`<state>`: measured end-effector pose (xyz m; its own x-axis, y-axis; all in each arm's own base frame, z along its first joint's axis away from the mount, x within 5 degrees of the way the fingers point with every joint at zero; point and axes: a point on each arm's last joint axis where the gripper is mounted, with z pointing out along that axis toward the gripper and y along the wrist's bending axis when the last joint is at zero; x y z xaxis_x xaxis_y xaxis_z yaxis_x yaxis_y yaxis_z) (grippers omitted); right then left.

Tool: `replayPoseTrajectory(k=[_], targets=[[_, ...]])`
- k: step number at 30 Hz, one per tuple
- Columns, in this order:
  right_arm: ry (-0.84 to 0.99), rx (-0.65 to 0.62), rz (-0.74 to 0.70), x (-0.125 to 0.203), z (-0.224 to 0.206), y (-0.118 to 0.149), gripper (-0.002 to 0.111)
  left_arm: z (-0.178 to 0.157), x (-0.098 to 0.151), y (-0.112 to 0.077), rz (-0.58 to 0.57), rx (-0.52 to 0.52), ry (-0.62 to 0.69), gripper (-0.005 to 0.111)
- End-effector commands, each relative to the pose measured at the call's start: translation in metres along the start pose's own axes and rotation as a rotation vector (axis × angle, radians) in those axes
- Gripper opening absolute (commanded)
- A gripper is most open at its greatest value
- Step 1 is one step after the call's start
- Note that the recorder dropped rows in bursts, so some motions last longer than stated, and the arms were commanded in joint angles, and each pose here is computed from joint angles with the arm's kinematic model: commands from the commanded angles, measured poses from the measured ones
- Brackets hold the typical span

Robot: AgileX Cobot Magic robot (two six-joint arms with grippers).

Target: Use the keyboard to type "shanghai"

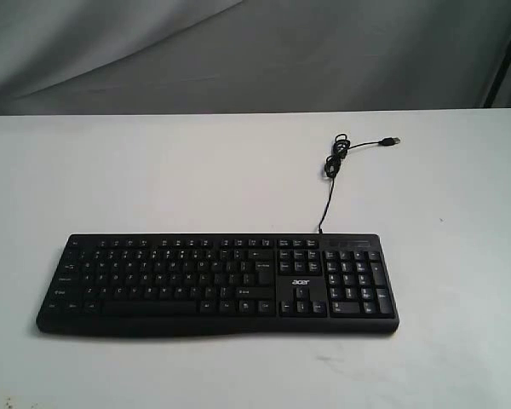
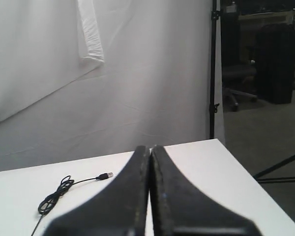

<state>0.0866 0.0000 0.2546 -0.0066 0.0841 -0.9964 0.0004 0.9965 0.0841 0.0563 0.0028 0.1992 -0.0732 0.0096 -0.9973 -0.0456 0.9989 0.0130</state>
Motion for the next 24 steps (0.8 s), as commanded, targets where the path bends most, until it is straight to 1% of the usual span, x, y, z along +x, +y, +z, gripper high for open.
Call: replayPoseTrajectory(k=[1, 5, 7, 11, 13, 18, 21, 24], targets=[[-0.002, 0.004, 0.120, 0.023, -0.012, -0.002, 0.000, 0.000, 0.000, 0.000, -0.002, 0.007, -0.007, 0.000], [-0.022, -0.001, 0.257, 0.027, -0.017, -0.003, 0.000, 0.000, 0.000, 0.000, -0.002, 0.007, -0.007, 0.000], [-0.040, -0.007, 0.283, 0.026, -0.019, -0.002, 0.000, 0.000, 0.000, 0.000, -0.002, 0.007, -0.007, 0.000], [0.001, -0.024, 0.230, 0.030, -0.021, 0.000, 0.000, 0.000, 0.000, 0.000, -0.002, 0.007, -0.007, 0.000], [0.036, -0.027, 0.164, 0.033, -0.021, 0.000, 0.000, 0.000, 0.000, 0.000, -0.002, 0.007, -0.007, 0.000], [0.065, -0.023, 0.053, 0.036, -0.022, 0.000, 0.000, 0.000, 0.000, 0.000, -0.002, 0.007, -0.007, 0.000], [0.090, -0.027, 0.034, 0.038, -0.023, 0.000, 0.000, 0.000, 0.000, 0.000, -0.002, 0.007, -0.007, 0.000], [0.072, -0.033, 0.090, 0.037, -0.025, 0.001, 0.000, 0.000, 0.000, 0.000, -0.002, 0.007, -0.007, 0.000]])
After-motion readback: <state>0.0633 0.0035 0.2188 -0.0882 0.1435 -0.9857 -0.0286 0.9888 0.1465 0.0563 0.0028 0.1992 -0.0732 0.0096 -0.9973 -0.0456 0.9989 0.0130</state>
